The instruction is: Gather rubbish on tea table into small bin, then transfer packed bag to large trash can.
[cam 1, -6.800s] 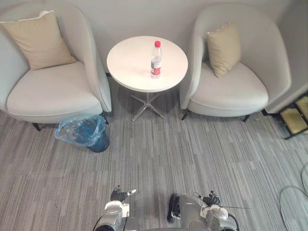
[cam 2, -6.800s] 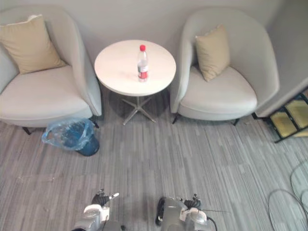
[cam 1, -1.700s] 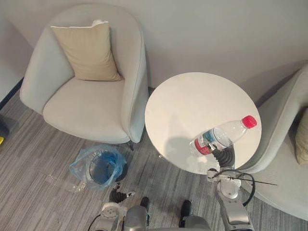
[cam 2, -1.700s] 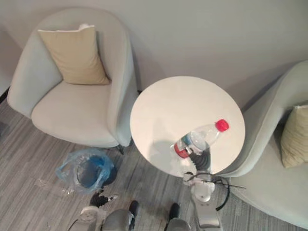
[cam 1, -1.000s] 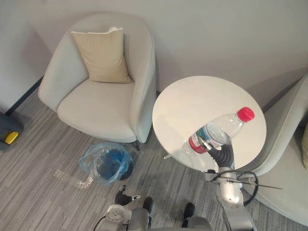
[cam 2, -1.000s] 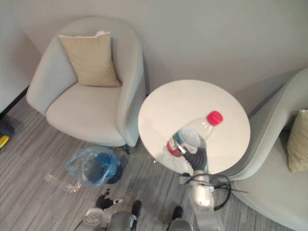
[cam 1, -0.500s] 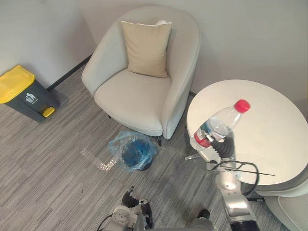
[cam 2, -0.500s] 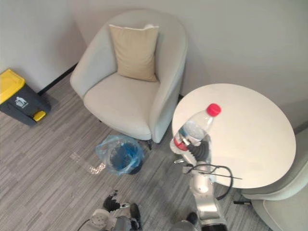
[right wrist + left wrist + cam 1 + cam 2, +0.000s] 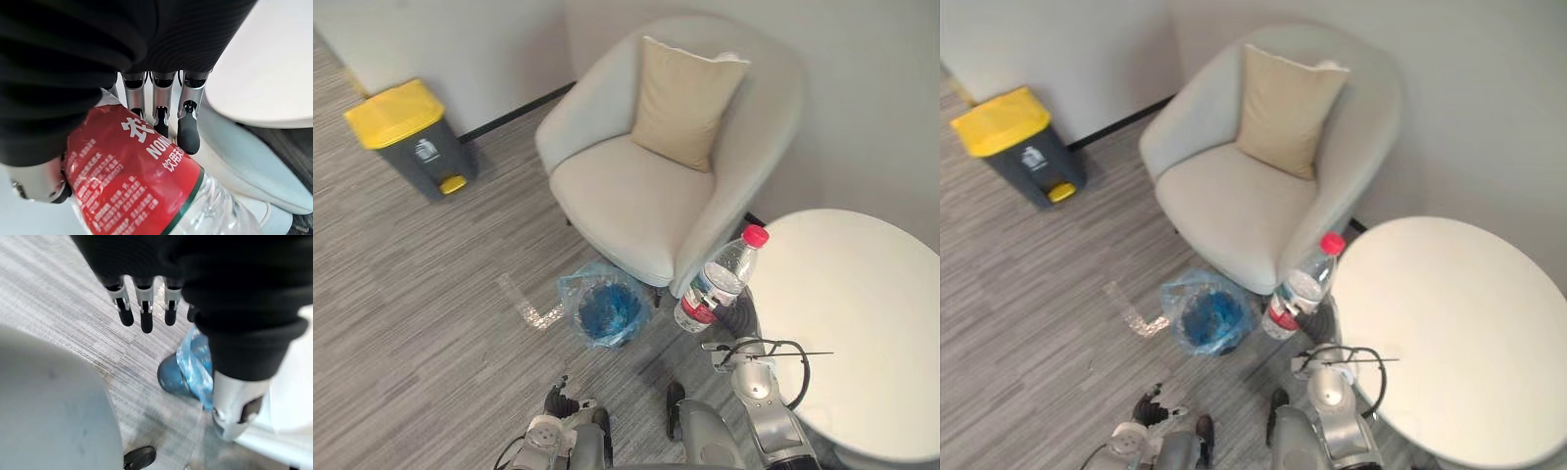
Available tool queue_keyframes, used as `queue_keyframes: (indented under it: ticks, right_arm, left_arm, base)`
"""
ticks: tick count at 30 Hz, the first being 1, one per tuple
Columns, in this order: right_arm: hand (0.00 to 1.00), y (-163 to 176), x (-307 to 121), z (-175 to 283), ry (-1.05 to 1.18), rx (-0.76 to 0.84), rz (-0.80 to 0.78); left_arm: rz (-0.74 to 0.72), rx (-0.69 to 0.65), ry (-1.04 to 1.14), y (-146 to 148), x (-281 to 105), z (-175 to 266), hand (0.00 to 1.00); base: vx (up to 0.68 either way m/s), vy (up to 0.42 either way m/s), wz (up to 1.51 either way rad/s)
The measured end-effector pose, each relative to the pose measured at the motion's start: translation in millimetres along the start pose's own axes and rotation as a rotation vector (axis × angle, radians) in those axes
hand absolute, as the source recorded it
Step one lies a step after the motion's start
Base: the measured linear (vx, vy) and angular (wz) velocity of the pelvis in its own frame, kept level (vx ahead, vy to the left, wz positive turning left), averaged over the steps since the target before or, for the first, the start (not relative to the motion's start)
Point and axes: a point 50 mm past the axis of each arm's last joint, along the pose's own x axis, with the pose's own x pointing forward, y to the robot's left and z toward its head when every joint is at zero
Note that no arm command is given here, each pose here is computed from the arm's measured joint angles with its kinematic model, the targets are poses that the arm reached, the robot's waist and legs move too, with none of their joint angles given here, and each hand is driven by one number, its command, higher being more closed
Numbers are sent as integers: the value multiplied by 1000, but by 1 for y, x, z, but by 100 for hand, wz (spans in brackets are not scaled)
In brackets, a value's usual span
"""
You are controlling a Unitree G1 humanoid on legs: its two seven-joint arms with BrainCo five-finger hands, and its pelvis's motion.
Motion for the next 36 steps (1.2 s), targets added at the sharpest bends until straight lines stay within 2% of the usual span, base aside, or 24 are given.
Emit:
queue_keyframes:
  ticks: [5,12,20,26,30,36]
  right_arm:
    - [100,-15,-2,-6,25,-7,-57]
    - [100,-12,3,-5,21,-2,-49]
    - [100,24,3,-15,84,23,72]
    - [100,36,25,-12,65,-25,118]
    - [100,29,54,-1,14,-90,95]
    - [100,25,89,38,-104,-117,59]
  left_arm:
    - [-4,0,3,-2,0,0,0]
    - [2,-1,-30,0,1,9,0]
    - [33,12,-21,13,2,4,0]
    - [125,-62,-55,31,7,18,0]
    - [200,-159,-115,48,15,45,0]
    - [331,-286,-179,77,19,71,0]
  base:
    - [295,-195,82]
    - [161,65,27]
    - [79,146,-4]
    - [-86,12,-24]
    - [-221,14,14]
    - [-224,5,8]
